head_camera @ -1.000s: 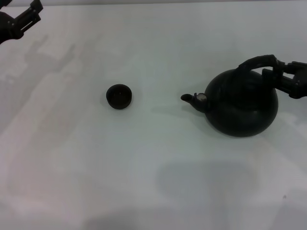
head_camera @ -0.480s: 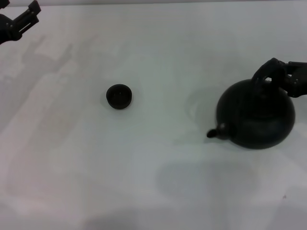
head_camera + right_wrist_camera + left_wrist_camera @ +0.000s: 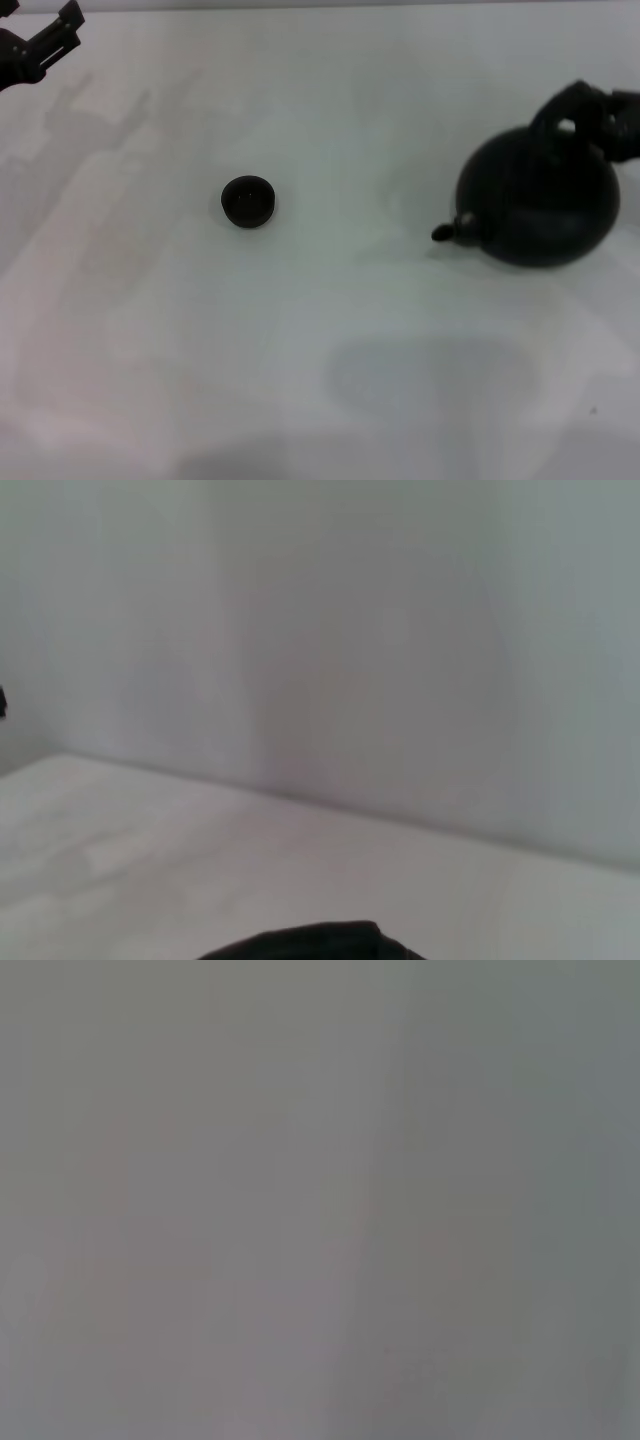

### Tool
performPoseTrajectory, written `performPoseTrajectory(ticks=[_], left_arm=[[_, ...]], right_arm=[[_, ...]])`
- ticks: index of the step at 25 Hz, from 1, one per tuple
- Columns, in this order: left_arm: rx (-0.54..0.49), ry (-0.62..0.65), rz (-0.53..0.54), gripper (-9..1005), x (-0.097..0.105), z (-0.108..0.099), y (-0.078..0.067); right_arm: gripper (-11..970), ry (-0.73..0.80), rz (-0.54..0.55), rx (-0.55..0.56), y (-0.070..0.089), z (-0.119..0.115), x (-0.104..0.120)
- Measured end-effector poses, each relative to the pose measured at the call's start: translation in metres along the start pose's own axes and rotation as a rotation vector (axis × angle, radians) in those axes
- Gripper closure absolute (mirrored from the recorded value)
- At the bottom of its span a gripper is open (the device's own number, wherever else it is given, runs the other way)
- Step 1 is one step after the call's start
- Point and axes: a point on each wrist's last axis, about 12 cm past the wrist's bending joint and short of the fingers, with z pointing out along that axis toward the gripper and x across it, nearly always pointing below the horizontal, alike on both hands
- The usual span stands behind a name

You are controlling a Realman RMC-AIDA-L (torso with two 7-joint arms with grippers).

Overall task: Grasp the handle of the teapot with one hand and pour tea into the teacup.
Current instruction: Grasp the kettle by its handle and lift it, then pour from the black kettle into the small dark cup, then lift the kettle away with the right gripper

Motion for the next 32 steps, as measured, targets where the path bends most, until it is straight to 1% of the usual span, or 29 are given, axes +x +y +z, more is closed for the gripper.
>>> performPoseTrajectory(ticks=[3,7,12,15,22,28,32], left_arm=[[-0.004,0.001,0.012,103,0.001,-0.002,0.000],[-0.008,0.003,0.013,103,0.004,-0.005,-0.001],[-0.014,0.008,-0.006,103,0.009,-0.008,-0.001],[-0.014,0.012,-0.014,103,0.011,-0.008,-0.002],[-0.013,0.020,-0.025,104,0.014,-0.009,-0.004],[-0.013,0.025,-0.033,104,0.016,-0.010,-0.005],[-0.013,0.026,-0.035,104,0.017,-0.010,-0.005]], right_arm=[[803,-0.047,-0.025,-0.006,0.001,0.011,-0.008],[803,-0.074,-0.063,-0.012,0.005,0.033,-0.019],[802,-0.076,-0.162,0.009,0.014,0.063,-0.036],[802,-0.095,-0.216,0.002,0.022,0.078,-0.045],[802,-0.097,-0.332,-0.006,0.036,0.104,-0.064],[804,-0.077,-0.456,0.019,0.055,0.123,-0.071],[807,-0.077,-0.504,0.028,0.065,0.130,-0.076]])
